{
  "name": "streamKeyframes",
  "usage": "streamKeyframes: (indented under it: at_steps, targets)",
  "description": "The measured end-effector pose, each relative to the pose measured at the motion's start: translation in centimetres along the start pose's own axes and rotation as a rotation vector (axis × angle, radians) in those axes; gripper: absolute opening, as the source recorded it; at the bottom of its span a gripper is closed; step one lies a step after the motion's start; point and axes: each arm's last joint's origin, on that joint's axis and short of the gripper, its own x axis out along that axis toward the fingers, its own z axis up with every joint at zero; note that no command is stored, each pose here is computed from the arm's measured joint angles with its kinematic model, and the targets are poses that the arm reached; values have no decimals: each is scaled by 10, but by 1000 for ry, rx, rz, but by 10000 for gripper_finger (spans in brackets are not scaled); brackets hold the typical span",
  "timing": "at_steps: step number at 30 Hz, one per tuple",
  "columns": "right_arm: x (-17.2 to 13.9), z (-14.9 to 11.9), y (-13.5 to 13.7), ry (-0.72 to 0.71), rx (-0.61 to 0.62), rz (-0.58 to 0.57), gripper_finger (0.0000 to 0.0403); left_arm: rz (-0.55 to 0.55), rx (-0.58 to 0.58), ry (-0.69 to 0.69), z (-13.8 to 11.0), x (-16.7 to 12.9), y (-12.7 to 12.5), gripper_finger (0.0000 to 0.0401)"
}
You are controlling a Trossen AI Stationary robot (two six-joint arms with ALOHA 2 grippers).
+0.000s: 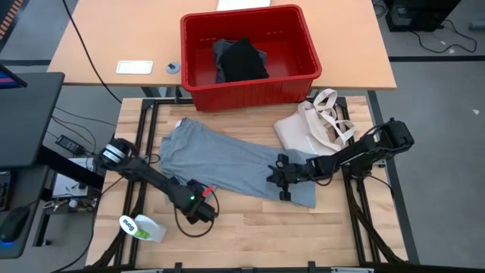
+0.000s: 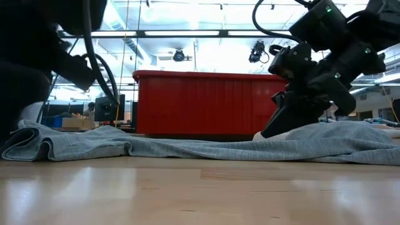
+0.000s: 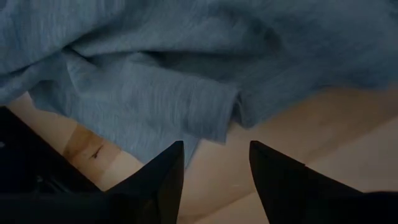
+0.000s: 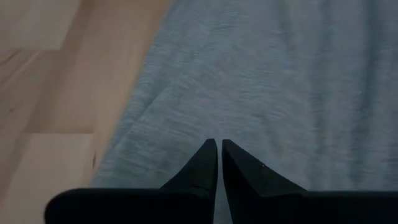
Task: Fold Laundry from Bin
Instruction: Fold the gray shirt
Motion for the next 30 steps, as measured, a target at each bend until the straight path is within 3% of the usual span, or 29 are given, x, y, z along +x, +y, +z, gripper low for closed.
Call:
streamKeyframes:
  at_steps: [10, 18, 23, 30]
  targets:
    - [0, 4, -3, -40, -32, -6, 34, 91, -38, -28, 3, 3, 6, 171]
    - [0, 5, -3, -52, -51, -5, 34, 82, -18, -65, 5, 3, 4, 99]
    - [0, 6, -3, -55, -53, -5, 34, 92, 39, -60, 5, 3, 5, 16]
    - [0, 6, -3, -54, -53, -5, 34, 139, 121, -1, 2, -3, 10, 3]
